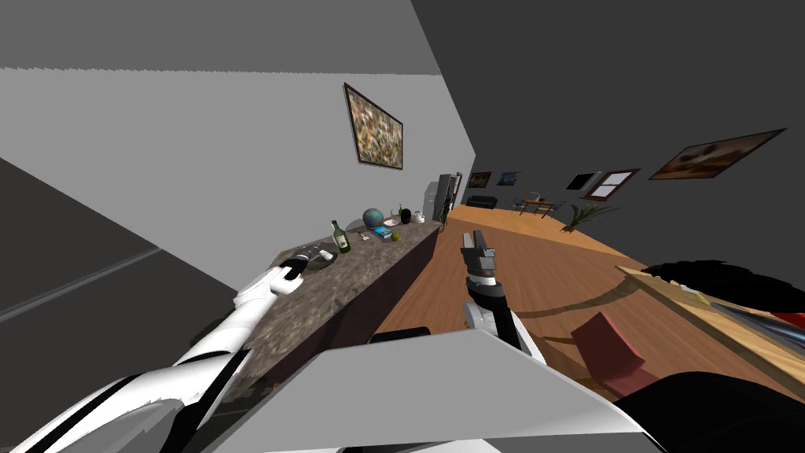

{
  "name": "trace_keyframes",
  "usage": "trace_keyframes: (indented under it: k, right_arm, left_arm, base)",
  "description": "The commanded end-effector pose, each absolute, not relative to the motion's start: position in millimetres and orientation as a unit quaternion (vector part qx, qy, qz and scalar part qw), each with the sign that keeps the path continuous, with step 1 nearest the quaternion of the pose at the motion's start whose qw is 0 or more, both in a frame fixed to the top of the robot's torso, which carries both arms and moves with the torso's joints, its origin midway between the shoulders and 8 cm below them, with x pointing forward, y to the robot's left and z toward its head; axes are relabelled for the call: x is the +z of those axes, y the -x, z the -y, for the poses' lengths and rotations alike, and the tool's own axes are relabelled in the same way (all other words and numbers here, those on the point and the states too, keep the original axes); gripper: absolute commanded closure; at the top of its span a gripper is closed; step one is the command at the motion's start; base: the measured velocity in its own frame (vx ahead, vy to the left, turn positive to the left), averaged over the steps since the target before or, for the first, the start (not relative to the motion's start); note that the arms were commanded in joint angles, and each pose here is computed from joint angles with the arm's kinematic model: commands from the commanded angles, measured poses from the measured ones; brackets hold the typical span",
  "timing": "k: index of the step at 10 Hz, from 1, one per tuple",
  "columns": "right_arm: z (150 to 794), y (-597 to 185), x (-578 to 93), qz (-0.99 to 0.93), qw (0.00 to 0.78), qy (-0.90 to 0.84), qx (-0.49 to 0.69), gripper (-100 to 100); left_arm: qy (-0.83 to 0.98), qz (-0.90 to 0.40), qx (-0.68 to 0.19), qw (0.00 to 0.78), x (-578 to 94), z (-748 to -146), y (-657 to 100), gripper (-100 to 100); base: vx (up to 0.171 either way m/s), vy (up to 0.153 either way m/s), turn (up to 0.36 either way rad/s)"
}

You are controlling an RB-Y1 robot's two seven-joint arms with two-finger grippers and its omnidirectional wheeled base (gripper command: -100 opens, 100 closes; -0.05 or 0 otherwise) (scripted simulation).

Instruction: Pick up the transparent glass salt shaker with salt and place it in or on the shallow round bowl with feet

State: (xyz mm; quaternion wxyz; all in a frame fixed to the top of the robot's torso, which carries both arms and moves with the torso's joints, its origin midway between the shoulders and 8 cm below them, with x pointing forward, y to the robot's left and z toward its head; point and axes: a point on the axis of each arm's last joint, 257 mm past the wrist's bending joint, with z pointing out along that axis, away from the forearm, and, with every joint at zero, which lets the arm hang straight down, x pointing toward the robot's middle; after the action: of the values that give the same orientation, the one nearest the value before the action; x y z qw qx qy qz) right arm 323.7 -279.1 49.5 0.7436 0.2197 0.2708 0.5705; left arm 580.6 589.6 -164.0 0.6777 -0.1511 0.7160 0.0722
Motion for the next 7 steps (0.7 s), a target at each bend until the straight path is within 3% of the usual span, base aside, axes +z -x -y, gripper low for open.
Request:
trace_keyframes:
  k: [1,4,5,7]
  right_arm:
    - [279.1,-323.7,49.5,-0.271,0.744,-0.220,0.571,0]
    - [279.1,-323.7,49.5,-0.271,0.744,-0.220,0.571,0]
    - [279.1,-323.7,49.5,-0.271,0.744,-0.220,0.571,0]
    - [279.1,-323.7,49.5,-0.271,0.744,-0.220,0.571,0]
  left_arm:
    - [0.152,-0.716,0.072,0.678,-153.8,-593.7,-583.7,-100]
    - [0.149,-0.716,0.073,0.678,-145.1,-598.9,-585.0,-100]
    - [0.151,-0.715,0.072,0.678,-144.5,-599.4,-584.9,0]
    - [0.151,-0.715,0.072,0.678,-144.5,-599.3,-584.9,0]
  base:
    - [-0.007,-0.049,0.015]
    - [-0.007,-0.037,0.010]
    - [0.000,0.000,0.000]
    - [0.000,0.000,0.000]
